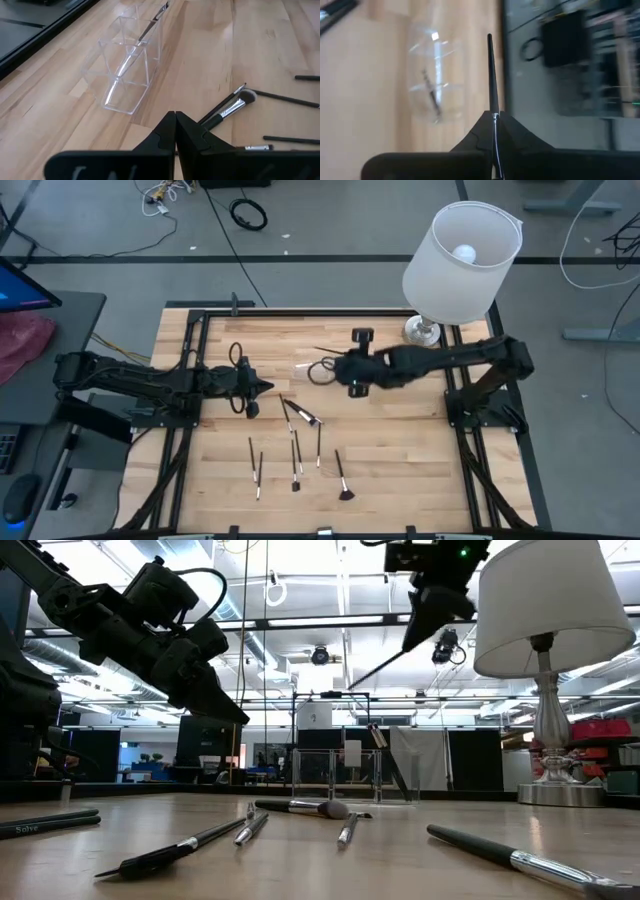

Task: Put items in baskets/containers
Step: Put the black eyeshadow brush into the transparent organizer

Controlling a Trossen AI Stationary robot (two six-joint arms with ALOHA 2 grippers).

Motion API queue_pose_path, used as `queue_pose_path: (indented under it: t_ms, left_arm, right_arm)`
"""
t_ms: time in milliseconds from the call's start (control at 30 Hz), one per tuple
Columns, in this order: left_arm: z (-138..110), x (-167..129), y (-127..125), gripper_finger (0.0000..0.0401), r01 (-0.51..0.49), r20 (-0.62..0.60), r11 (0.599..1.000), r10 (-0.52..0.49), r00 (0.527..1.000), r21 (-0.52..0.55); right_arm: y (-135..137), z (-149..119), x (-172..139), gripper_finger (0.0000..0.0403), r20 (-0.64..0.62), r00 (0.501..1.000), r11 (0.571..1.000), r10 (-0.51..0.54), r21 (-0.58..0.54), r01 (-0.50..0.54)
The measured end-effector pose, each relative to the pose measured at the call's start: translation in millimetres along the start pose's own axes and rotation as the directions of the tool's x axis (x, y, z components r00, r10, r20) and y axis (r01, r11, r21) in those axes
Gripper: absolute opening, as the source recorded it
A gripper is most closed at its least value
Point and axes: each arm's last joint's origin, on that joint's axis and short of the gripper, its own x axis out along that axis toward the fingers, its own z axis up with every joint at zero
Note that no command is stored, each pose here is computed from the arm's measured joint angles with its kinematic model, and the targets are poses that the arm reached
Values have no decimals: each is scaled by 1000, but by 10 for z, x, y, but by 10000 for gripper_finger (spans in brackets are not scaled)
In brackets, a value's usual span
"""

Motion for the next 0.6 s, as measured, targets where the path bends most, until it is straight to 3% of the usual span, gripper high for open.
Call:
queue_pose_path:
  t_ms: [233,600]
  left_arm:
    - [-18,0,2,12,-2,-19,1000,2,1000,5]
    - [-22,0,2,12,-2,-23,1000,3,1000,5]
  right_arm:
    - [-123,-110,23,7,-67,973,975,219,-7,-220]
    - [9,-341,283,9,-192,952,964,240,-72,-257]
